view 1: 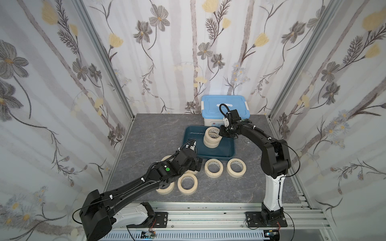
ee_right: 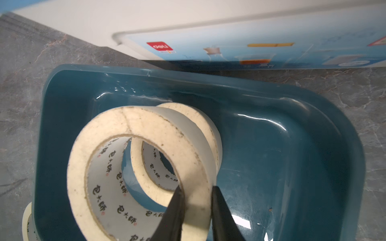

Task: Take out the art tape in the storage box
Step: Pick up the art tape from the storage box.

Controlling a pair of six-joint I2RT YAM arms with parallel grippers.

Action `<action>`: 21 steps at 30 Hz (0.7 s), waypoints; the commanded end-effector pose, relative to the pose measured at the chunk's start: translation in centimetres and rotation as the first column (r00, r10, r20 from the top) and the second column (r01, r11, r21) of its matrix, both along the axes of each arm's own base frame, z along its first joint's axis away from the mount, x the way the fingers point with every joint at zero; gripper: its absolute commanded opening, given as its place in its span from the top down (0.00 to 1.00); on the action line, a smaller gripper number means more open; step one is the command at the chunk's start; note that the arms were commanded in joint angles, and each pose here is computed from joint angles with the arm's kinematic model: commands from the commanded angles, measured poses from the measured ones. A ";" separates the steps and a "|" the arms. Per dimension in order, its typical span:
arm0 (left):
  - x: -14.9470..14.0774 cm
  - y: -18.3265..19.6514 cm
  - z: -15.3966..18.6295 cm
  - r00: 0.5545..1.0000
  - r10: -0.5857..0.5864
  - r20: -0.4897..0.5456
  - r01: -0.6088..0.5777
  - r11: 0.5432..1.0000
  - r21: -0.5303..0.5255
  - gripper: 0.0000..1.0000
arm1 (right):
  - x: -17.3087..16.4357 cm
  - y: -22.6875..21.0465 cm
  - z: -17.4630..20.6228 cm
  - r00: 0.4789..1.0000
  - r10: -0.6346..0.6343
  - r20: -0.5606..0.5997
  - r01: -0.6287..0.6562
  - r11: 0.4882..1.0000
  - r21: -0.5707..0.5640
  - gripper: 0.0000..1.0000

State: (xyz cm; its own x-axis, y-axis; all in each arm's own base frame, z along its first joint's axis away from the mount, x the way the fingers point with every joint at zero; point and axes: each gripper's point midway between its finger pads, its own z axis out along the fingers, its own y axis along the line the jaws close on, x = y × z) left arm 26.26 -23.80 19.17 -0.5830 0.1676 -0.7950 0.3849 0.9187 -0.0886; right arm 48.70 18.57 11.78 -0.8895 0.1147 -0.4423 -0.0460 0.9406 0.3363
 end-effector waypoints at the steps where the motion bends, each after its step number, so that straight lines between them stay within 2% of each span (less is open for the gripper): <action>1: 0.3 0.6 0.5 0.999 0.040 0.022 -0.040 0.999 -0.013 0.00 | -0.6 0.7 1.8 0.999 0.025 0.036 -0.027 0.999 0.038 0.82; 6: 0.6 1.4 0.5 0.997 0.068 0.024 -0.068 0.998 -0.011 0.00 | -3.4 1.3 3.3 0.996 0.080 0.045 -0.083 0.994 0.064 0.82; 10: 1.2 2.6 0.2 0.992 0.125 0.003 -0.125 0.991 -0.036 0.00 | -6.4 1.1 4.5 0.993 0.103 0.053 -0.107 0.991 0.074 0.82; 17: 1.9 3.7 0.1 0.988 0.152 -0.022 -0.154 0.986 -0.072 0.00 | -11.8 0.2 6.0 0.988 0.144 0.057 -0.150 0.983 0.109 0.81; 21: 2.3 4.2 0.4 0.986 0.165 -0.019 -0.166 0.982 -0.085 0.00 | -14.9 -0.3 5.6 0.985 0.171 0.028 -0.173 0.979 0.107 0.81</action>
